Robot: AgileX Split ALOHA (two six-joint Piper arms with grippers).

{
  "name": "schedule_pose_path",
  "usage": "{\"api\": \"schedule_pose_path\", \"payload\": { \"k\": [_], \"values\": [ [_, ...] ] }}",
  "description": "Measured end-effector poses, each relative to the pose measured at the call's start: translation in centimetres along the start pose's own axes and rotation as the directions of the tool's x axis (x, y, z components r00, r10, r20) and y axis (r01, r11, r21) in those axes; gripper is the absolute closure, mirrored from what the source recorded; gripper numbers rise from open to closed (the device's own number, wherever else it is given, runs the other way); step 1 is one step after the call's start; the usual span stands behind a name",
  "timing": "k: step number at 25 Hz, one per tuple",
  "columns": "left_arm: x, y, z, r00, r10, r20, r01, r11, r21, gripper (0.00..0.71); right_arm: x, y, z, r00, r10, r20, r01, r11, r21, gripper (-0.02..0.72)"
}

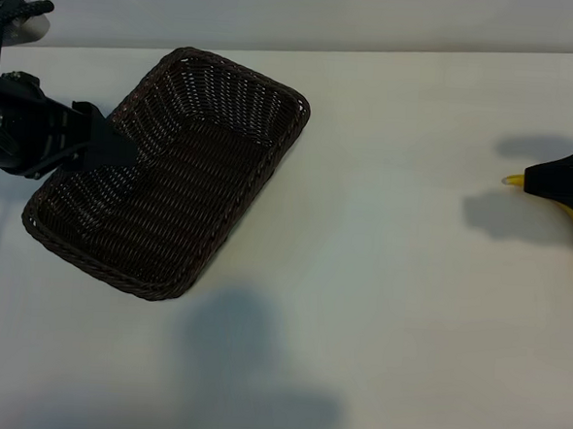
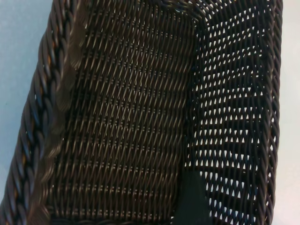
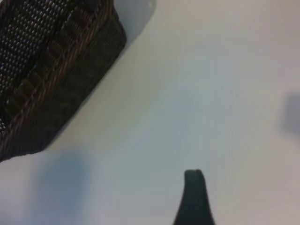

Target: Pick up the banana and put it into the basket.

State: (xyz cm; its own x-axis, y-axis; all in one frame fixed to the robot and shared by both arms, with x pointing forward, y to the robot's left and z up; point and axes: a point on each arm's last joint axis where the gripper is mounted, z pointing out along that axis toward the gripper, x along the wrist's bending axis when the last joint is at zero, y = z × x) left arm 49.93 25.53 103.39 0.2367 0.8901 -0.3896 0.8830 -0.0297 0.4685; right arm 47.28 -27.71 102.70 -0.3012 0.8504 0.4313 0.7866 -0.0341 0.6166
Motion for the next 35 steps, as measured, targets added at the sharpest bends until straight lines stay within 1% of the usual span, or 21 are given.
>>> {"api": "schedule_pose_path", "payload": {
  "k": [8, 12, 15, 16, 18, 19, 21, 23, 25, 26, 27, 30, 32, 35],
  "values": [
    [0.0, 0.0, 0.0, 1.000, 0.000, -0.001, 0.000, 1.000, -0.002, 0.131, 0.0, 0.0, 0.0, 1.000, 0.000, 0.000, 0.000, 1.000, 0.000, 0.153],
    [0.2, 0.4, 0.0, 1.000, -0.003, -0.027, 0.002, 0.999, -0.049, 0.131, 0.0, 0.0, 0.0, 1.000, 0.000, 0.000, 0.000, 1.000, 0.000, 0.153],
    [0.3, 0.6, 0.0, 0.998, -0.048, -0.029, 0.046, 0.997, -0.061, 0.131, 0.0, 0.0, 0.0, 1.000, 0.000, 0.000, 0.000, 1.000, 0.000, 0.153],
    [0.2, 0.5, 0.0, 0.997, -0.074, -0.023, 0.072, 0.996, -0.053, 0.131, 0.0, 0.0, 0.0, 1.000, 0.000, 0.000, 0.000, 1.000, 0.000, 0.153],
    [0.2, 0.3, 0.0, 0.996, -0.087, -0.019, 0.086, 0.996, -0.030, 0.131, 0.0, 0.0, 0.0, 1.000, 0.000, 0.000, 0.000, 1.000, 0.000, 0.153],
    [0.2, 0.1, 0.0, 0.996, -0.089, -0.022, 0.089, 0.996, -0.016, 0.131, 0.0, 0.0, 0.0, 1.000, 0.000, 0.000, 0.000, 1.000, 0.000, 0.153],
    [0.3, -0.3, 0.0, 0.988, -0.146, -0.040, 0.147, 0.989, 0.028, 0.135, 0.0, 0.0, 0.0, 1.000, 0.000, 0.000, 0.000, 1.000, 0.000, 0.153],
    [0.5, -0.8, -0.1, 0.963, -0.257, -0.080, 0.263, 0.962, 0.072, 0.148, 0.0, 0.0, 0.0, 1.000, 0.000, 0.000, 0.000, 1.000, 0.000, 0.153],
    [0.8, -1.4, -0.2, 0.910, -0.388, -0.148, 0.406, 0.907, 0.114, 0.165, 0.0, 0.0, 0.0, 1.000, 0.000, 0.000, 0.000, 1.000, 0.000, 0.153],
    [1.0, -1.8, -0.3, 0.865, -0.464, -0.192, 0.491, 0.863, 0.123, 0.171, 0.0, 0.0, 0.0, 1.000, 0.000, 0.000, 0.000, 1.000, 0.000, 0.153],
    [1.1, -2.0, -0.4, 0.835, -0.502, -0.226, 0.536, 0.835, 0.127, 0.175, 0.0, 0.0, 0.0, 1.000, 0.000, 0.000, 0.000, 1.000, 0.000, 0.153],
    [1.7, -3.1, -0.1, 0.757, -0.574, -0.311, 0.632, 0.764, 0.129, 0.180, 0.0, 0.0, 0.0, 1.000, 0.000, 0.000, 0.000, 1.000, 0.000, 0.153],
    [2.0, -4.3, 0.4, 0.716, -0.606, -0.345, 0.678, 0.722, 0.138, 0.181, 0.0, 0.0, 0.0, 1.000, 0.000, 0.000, 0.000, 1.000, 0.000, 0.153],
    [2.5, -5.6, 1.1, 0.668, -0.645, -0.372, 0.724, 0.678, 0.124, 0.181, 0.0, 0.0, 0.0, 1.000, 0.000, 0.000, 0.000, 1.000, 0.000, 0.153]
  ]
}}
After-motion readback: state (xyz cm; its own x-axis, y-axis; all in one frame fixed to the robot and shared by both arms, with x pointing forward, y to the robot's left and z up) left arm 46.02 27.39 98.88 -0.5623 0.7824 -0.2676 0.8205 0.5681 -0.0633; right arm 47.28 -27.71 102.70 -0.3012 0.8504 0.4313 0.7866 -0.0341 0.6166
